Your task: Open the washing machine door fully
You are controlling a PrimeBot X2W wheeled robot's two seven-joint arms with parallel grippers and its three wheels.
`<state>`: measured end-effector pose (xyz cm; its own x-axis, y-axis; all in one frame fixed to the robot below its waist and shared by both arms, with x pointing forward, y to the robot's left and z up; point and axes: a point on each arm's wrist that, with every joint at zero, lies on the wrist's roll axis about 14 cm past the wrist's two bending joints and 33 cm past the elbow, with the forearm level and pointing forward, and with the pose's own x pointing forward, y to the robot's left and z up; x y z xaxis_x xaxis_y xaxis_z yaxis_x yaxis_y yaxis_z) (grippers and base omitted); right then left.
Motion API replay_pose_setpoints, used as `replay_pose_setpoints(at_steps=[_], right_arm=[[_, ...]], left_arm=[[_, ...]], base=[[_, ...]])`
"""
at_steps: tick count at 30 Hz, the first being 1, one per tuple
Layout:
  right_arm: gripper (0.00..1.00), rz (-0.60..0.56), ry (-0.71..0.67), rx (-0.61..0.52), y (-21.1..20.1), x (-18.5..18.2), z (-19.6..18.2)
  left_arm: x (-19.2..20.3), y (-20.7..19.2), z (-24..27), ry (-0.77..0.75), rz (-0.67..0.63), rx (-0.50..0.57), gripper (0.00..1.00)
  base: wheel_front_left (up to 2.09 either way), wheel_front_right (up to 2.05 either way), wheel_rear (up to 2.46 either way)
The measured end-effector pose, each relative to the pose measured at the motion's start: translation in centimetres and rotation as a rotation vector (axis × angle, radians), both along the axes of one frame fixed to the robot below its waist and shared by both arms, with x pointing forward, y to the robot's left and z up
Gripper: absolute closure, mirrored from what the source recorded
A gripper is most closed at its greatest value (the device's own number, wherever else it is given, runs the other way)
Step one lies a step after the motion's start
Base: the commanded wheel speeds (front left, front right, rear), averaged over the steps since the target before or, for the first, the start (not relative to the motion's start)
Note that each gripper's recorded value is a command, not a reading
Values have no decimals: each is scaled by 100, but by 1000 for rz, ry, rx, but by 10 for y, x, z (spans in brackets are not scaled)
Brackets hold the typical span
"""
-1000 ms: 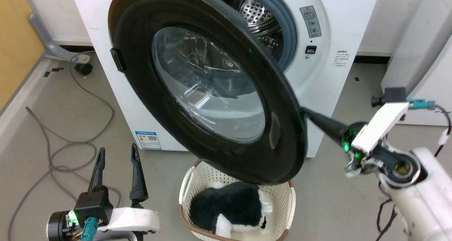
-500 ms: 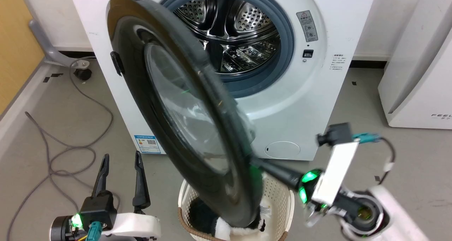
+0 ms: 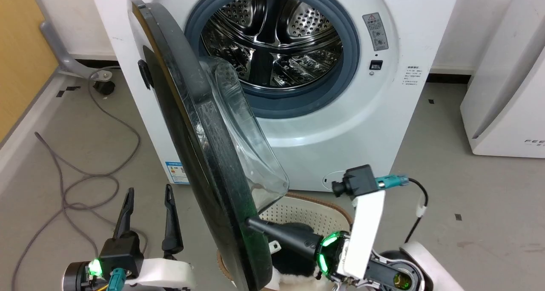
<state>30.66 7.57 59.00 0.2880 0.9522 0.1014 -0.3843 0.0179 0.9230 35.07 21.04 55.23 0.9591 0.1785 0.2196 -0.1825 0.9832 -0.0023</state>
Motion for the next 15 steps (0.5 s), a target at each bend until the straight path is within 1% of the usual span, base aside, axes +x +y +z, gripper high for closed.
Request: replay_pose_setpoints(at_steps=[2,3,5,7,10,11,13,15], right_arm=[[100,-31,-9,15,-4,3,4],[100,-64,-23,24,-9,7,7],[100,-172,-95,33,-24,21,20],[100,-358,-219,23,-50,43,35],[100,-648,-463,-52,-96,68,50],[100,-727,-559,-89,-110,71,53],[100,-854,-757,-170,-135,75,57],[100,-905,-868,-278,-151,78,50]], left_arm=[[0,0,0,1,0,-1,0],[-1,0,-1,3,-1,-2,0],[0,0,-3,8,-2,-3,0],[1,-1,-3,9,-5,-8,0],[4,-5,-3,9,-15,-8,0],[4,-6,-3,8,-20,-9,0],[6,-7,-2,6,-24,-9,0],[7,-9,-1,1,-27,-9,0]], base=[[0,0,0],[0,0,0],[0,0,0],[0,0,0],[0,0,0],[0,0,0],[0,0,0],[0,0,0]])
